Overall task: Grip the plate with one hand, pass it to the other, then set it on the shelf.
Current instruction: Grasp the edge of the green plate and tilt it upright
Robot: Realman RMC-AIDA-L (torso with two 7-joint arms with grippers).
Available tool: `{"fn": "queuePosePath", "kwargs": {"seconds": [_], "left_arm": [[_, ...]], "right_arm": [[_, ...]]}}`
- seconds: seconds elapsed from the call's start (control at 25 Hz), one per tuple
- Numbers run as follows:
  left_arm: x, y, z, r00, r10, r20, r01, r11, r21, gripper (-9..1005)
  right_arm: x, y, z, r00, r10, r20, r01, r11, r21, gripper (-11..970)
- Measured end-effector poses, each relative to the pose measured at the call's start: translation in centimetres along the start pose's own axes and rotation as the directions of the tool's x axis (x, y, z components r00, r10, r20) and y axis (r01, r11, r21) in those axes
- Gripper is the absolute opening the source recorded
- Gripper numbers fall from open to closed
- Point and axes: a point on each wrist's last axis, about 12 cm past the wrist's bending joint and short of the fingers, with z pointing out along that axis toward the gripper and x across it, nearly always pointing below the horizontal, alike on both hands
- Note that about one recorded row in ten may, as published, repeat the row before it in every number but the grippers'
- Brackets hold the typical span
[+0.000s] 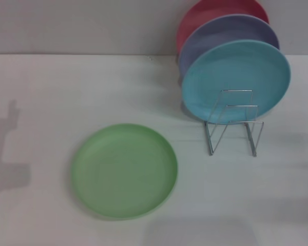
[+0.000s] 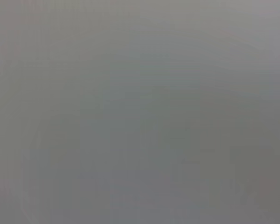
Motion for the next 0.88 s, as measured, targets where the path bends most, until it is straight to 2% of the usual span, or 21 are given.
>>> {"fn": "queuePosePath", "kwargs": {"seconds": [0.36, 0.52, 0.68, 0.88], "left_arm": [[0.2, 0.3, 0.5, 0.999, -0.008, -0.053, 0.006, 0.999, -0.033, 800], [0.1, 0.1, 1.1, 0.994, -0.051, -0.093, 0.048, 0.998, -0.032, 799], [0.1, 0.2, 2.5, 0.980, -0.087, -0.180, 0.083, 0.996, -0.028, 799], [-0.8, 0.2, 3.8, 0.961, -0.150, -0.234, 0.151, 0.988, -0.012, 799]], "right_arm": [[0.5, 0.9, 1.1, 1.000, 0.021, -0.022, -0.021, 1.000, -0.014, 524], [0.5, 1.4, 1.9, 0.999, 0.026, -0.023, -0.026, 0.999, -0.025, 524], [0.6, 1.6, 2.3, 0.999, 0.026, -0.023, -0.026, 0.999, -0.033, 524], [0.7, 1.5, 2.5, 0.999, 0.022, -0.035, -0.023, 0.999, -0.033, 524]]}}
